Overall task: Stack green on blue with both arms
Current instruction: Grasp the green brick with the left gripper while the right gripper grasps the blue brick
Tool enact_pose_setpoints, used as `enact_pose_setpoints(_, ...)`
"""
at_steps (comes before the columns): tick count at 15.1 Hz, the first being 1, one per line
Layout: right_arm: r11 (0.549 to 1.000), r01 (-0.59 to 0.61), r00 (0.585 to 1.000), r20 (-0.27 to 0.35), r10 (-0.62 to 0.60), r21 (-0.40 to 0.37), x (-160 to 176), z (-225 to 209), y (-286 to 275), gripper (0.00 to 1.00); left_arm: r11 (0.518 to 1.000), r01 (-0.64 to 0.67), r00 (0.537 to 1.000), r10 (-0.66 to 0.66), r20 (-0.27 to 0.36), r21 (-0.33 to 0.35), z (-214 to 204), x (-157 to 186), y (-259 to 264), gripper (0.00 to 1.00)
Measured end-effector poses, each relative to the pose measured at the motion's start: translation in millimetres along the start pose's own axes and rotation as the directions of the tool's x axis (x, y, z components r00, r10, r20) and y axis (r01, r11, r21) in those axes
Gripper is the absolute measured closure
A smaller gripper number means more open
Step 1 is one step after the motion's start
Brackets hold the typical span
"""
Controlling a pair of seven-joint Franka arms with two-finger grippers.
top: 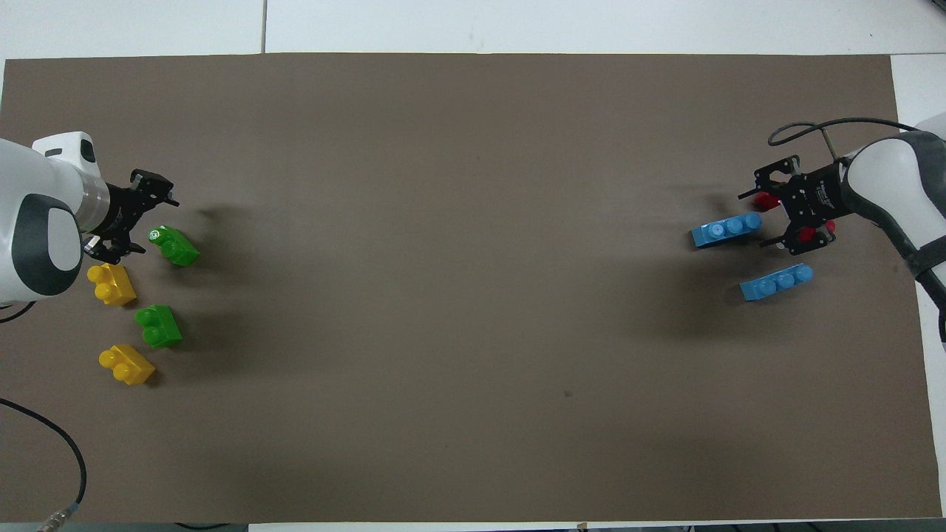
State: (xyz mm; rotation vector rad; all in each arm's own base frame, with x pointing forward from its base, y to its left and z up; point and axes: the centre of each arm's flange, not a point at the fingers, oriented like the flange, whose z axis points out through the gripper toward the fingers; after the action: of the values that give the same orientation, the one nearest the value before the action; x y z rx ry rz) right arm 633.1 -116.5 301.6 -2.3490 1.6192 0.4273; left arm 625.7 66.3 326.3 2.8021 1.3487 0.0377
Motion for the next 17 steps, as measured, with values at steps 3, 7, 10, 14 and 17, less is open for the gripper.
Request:
enact_pose_setpoints(3, 1.000, -0.006, 1.000, -0.003, 0.006, 0.002, 1.6, 6.1, 2.7, 0.10, 1.000, 0.000, 1.000, 0.000, -0.002, -0.003, 6.1, 1.0, 0.6, 0.00)
enact_pose_setpoints(7, 1.000, -0.018, 1.000, 0.003, 0.018, 0.015, 2.3, 12.1, 4.6, 0.10, 1.000, 0.001, 1.000, -0.001, 0.004, 0.001, 16.1, 1.6, 0.2, 0.00)
enact_pose_setpoints(10, 1.000, -0.020, 1.000, -0.002, 0.021, 0.018, 2.7, 17.1, 6.0, 0.19, 1.000, 0.001, 1.000, -0.001, 0.006, 0.002, 18.2, 1.7, 0.1, 0.00)
enact_pose_setpoints(14, 0.998, -0.038, 0.999, 0.025, 0.037, 0.040, 0.5, 18.6, 4.7, 0.43, 1.000, 0.008, 1.000, -0.008, 0.006, 0.004, 18.7, 4.8, -3.5, 0.01)
enact_pose_setpoints(17, 0.998, -0.033, 0.999, 0.022, 0.032, 0.044, -2.3, 19.4, 2.1, 0.66, 1.000, 0.008, 1.000, -0.008, 0.006, 0.005, 18.8, 5.1, -3.9, 0.09)
